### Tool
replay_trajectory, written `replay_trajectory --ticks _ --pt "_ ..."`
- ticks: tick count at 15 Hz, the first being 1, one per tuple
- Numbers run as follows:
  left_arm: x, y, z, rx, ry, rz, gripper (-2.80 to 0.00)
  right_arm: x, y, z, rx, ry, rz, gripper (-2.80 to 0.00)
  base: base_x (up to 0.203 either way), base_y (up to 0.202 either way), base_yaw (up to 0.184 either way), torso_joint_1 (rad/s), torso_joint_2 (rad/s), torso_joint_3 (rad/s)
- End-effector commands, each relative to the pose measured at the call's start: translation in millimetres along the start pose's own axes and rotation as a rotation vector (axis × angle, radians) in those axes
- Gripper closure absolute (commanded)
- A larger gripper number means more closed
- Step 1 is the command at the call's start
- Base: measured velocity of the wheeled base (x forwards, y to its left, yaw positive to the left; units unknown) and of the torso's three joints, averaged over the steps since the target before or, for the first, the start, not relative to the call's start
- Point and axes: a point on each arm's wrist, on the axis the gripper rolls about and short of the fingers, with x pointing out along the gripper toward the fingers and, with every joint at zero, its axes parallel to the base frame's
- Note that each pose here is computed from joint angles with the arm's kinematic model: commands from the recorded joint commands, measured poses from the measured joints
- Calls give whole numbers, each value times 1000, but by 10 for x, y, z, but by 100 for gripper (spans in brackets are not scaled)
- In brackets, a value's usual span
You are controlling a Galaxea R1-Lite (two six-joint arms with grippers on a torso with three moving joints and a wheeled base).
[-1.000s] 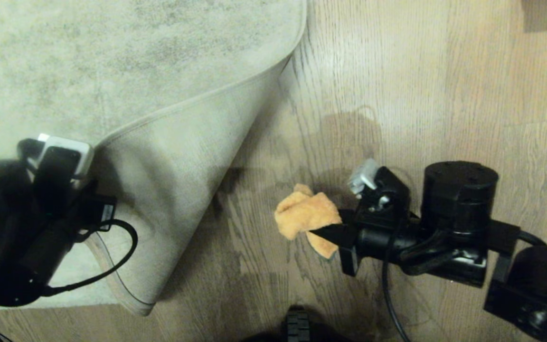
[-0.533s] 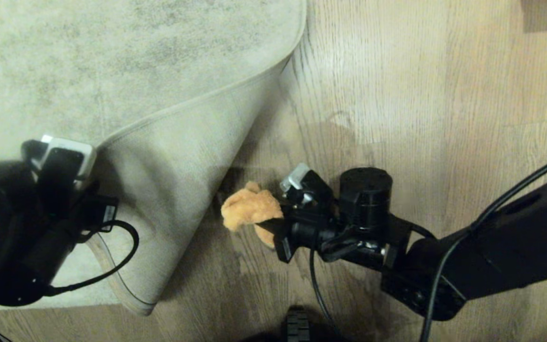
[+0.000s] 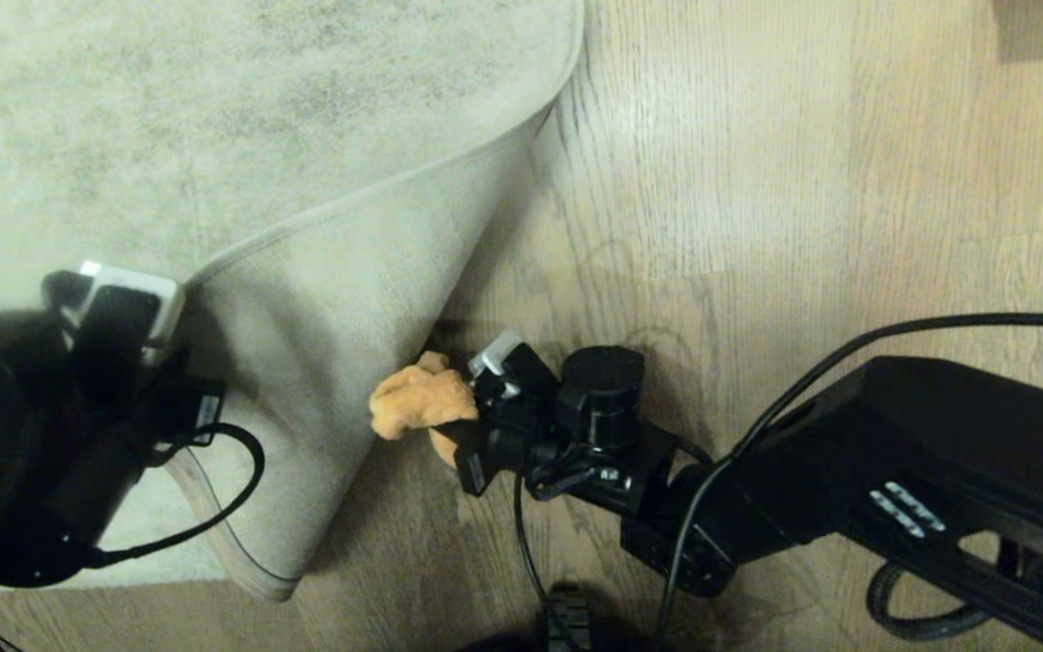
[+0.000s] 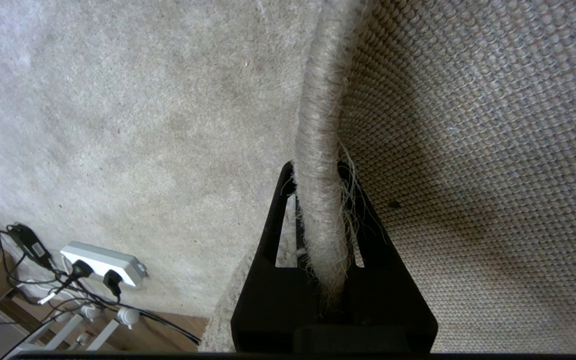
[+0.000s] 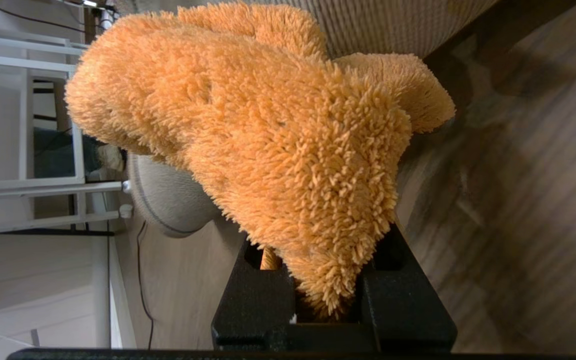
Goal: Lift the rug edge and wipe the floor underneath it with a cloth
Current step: Wipe the floor under the carpet with a rag
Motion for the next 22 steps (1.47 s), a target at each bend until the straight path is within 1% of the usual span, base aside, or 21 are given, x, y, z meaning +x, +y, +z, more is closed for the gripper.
replay_trajectory --ticks 1,4,7,9,11,14,17,22 --pt "3 -4 -6 2 2 3 0 123 -30 -203 0 3 -11 0 0 0 0 0 0 0" --pt "12 -14 -19 6 8 4 0 137 -156 -290 0 2 -70 0 0 0 0 0 0 0" --pt "15 -15 -16 6 8 6 0 86 -370 -350 1 16 -138 0 0 0 0 0 0 0" --pt "18 -18 -19 7 10 5 0 97 -480 -344 -4 -3 -169 0 0 0 0 0 0 0" --pt "21 -21 -21 8 11 5 0 145 -608 -281 -12 -36 -214 0 0 0 0 0 0 0" --pt "20 -22 -24 9 12 5 0 161 -812 -189 -19 -58 -264 0 0 0 0 0 0 0" --pt "24 -24 -23 9 12 5 0 121 -1047 -36 -34 -96 -314 0 0 0 0 0 0 0" --pt "21 -28 -26 10 13 3 0 -28 -1444 356 -64 -156 -398 0 0 0 0 0 0 0"
